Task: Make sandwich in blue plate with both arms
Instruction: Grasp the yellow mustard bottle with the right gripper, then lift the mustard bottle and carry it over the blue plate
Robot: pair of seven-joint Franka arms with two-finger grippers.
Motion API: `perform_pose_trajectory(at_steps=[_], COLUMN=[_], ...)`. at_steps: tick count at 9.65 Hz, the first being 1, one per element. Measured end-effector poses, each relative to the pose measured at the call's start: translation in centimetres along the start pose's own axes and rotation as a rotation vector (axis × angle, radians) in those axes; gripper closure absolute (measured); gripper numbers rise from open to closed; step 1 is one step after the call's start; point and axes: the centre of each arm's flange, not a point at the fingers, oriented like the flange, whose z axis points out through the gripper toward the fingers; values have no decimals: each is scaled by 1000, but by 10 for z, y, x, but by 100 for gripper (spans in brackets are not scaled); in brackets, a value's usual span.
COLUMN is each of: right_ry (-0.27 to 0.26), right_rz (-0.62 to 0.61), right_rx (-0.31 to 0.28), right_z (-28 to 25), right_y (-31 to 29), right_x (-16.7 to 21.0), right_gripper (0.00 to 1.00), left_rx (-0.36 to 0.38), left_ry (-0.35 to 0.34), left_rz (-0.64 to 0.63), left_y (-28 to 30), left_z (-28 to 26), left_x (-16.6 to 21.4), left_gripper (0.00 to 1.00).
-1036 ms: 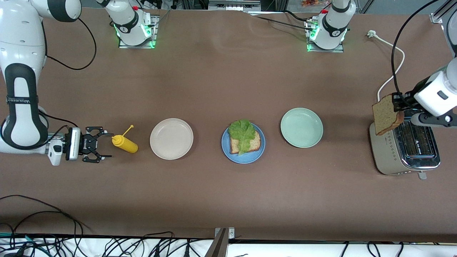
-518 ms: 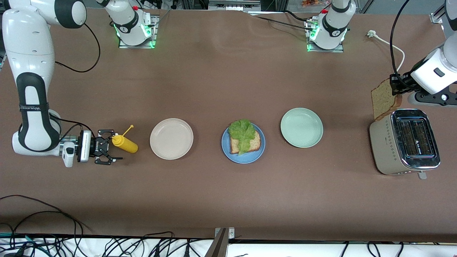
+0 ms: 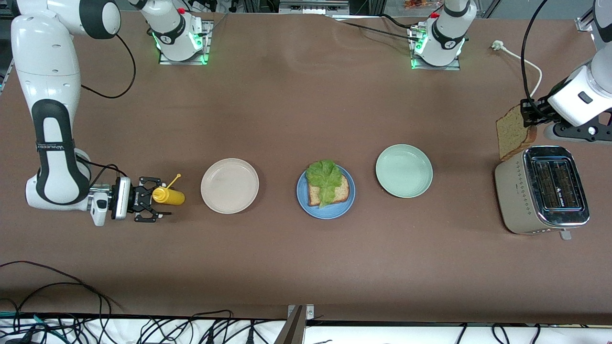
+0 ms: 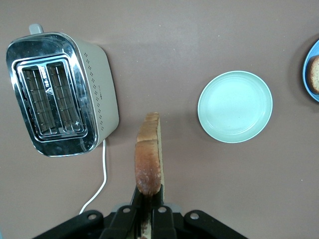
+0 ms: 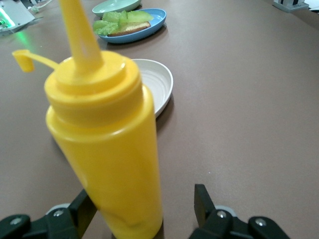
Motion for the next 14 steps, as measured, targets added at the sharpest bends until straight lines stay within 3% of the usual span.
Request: perform_pose_trajectory(at_steps=[1,3,6,9,14], right_ry=[-6,-14,-26,-101,-381], right_rz=[-3,-7,10,91,261], right_rx=[-4,-13,-25,-35,-83], right_z=[2,4,7,6,14], right_y=[1,3,6,10,-9], right_x=[2,4,12,56,184], right_gripper=[22,54,82,82,87], left_rx=[0,0,0,0,1], left_ry=[0,1,1,1,2], left_rz=[0,0,2,2,6], left_y=[0,0,1,1,2], left_z=[0,0,0,0,-1], left_x=[0,0,0,0,0], left_gripper=[91,91,91,91,91])
